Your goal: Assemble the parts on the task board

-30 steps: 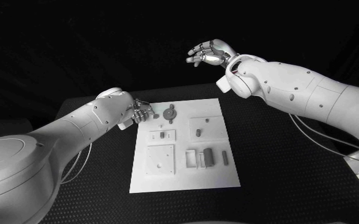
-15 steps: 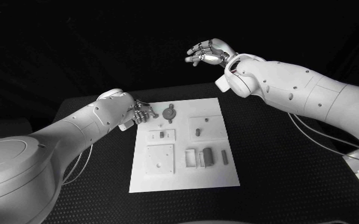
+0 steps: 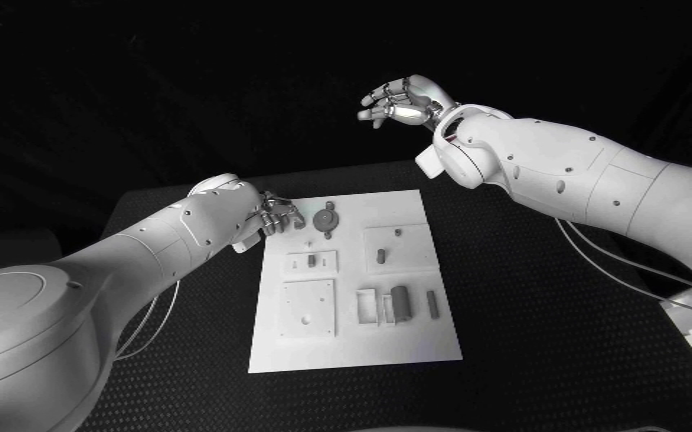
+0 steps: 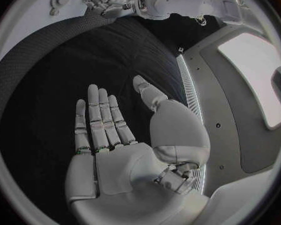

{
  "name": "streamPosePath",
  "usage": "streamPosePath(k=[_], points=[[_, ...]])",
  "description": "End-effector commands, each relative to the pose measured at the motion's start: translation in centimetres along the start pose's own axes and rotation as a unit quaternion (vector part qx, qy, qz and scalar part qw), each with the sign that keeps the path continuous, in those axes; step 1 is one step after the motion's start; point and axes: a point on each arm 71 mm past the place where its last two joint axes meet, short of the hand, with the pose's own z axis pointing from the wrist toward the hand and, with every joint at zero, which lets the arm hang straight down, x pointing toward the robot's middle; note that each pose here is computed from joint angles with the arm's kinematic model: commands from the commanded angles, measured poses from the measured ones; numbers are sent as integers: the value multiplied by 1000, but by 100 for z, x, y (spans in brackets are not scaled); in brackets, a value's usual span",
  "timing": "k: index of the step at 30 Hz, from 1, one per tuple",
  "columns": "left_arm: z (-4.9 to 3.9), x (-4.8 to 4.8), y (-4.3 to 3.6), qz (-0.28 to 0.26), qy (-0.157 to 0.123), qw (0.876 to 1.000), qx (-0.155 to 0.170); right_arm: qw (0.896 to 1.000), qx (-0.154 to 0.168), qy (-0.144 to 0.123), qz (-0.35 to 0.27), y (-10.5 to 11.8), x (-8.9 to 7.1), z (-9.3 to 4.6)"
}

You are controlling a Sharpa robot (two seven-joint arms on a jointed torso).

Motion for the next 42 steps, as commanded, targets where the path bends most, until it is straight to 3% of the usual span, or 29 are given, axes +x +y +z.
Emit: streamPosePath(k=[1, 6, 9, 16, 23, 27, 33, 42], points=[[-15, -104, -40, 19, -80, 996, 39, 1000, -3, -1, -1, 6, -7, 0], [-27, -113, -58, 47, -99, 992, 57, 1000, -3, -1, -2, 4, -12, -3], [-44, -104, -103, 111, -112, 984, 84, 1000, -2, -1, -3, -4, -21, -4], [-46, -76, -36, 183, -105, 971, 115, 1000, -1, -2, -3, -12, -32, -5], [-46, -15, -58, 236, -85, 957, 149, 1000, -1, -1, -3, -7, -20, 4], [-46, 15, -92, 246, -90, 951, 162, 1000, -2, 0, -3, -2, -9, 11], [-45, 18, -108, 245, -119, 945, 182, 1000, -2, 0, -3, 3, -2, 13], [-30, 77, -117, 246, -99, 947, 182, 1000, -3, 1, -3, 9, 3, 10]])
